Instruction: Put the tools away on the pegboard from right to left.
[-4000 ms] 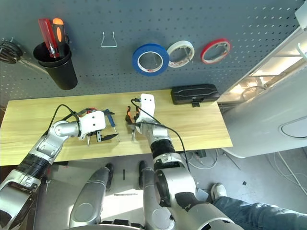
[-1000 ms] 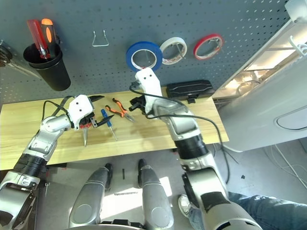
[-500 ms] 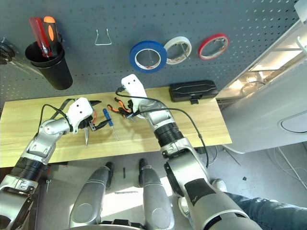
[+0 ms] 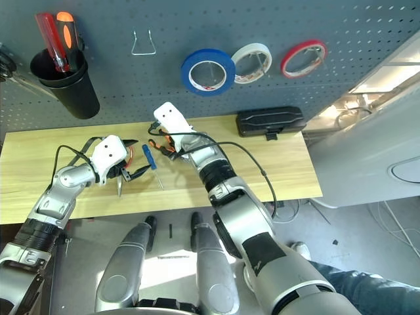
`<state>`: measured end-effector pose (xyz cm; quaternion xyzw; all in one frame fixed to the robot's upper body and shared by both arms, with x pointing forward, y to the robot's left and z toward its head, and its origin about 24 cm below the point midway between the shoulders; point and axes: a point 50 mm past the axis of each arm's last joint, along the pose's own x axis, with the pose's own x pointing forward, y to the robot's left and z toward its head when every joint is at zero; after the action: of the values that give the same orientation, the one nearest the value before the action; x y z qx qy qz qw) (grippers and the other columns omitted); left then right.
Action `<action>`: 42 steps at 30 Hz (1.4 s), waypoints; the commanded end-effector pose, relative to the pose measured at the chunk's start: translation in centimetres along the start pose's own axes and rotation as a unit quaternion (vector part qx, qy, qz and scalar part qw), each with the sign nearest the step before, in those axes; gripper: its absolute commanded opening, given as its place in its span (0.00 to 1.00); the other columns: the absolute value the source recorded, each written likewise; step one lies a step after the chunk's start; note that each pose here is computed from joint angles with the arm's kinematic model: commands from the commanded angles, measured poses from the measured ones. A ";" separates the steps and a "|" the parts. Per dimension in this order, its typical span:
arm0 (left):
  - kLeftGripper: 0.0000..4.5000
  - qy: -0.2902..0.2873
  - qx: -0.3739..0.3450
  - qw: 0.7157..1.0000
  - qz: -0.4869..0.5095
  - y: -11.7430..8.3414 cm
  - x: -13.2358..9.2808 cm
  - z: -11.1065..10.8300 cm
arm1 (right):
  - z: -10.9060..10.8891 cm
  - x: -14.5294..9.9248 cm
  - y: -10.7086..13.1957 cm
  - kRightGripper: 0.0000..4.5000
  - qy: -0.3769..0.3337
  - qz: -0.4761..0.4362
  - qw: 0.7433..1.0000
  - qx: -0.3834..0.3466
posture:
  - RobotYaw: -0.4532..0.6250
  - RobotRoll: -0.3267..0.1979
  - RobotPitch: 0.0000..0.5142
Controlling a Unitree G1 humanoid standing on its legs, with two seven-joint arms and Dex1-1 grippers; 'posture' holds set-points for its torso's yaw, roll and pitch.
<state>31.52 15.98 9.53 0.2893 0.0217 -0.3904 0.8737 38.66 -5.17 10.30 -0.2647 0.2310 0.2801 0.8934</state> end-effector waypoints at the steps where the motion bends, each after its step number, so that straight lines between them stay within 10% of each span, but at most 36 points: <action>1: 1.00 0.010 -0.005 1.000 -0.027 -1.1 0.1 -0.4 | -1.1 0.3 0.3 0.99 0.030 -0.003 1.000 0.003 | 0.54 0.62 0.88; 28: 1.00 0.011 -0.008 0.999 -0.029 -1.1 0.1 -0.4 | -1.6 1.6 1.9 0.99 0.027 -0.015 0.999 0.015 | 0.56 0.62 0.88; 37: 1.00 0.011 -0.008 1.000 -0.025 -1.0 0.1 -0.4 | -1.6 1.6 2.0 0.43 0.033 -0.013 0.999 0.005 | 0.56 0.62 0.87; 42: 1.00 0.007 -0.008 1.000 -0.024 -1.0 0.4 -0.3 | -1.8 1.5 1.4 0.43 0.037 -0.019 0.999 -0.004 | 0.55 0.62 0.85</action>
<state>31.48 15.57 9.56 0.2880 0.0243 -0.4001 0.8697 38.83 -4.37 8.81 -0.2773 0.2339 0.2521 0.8972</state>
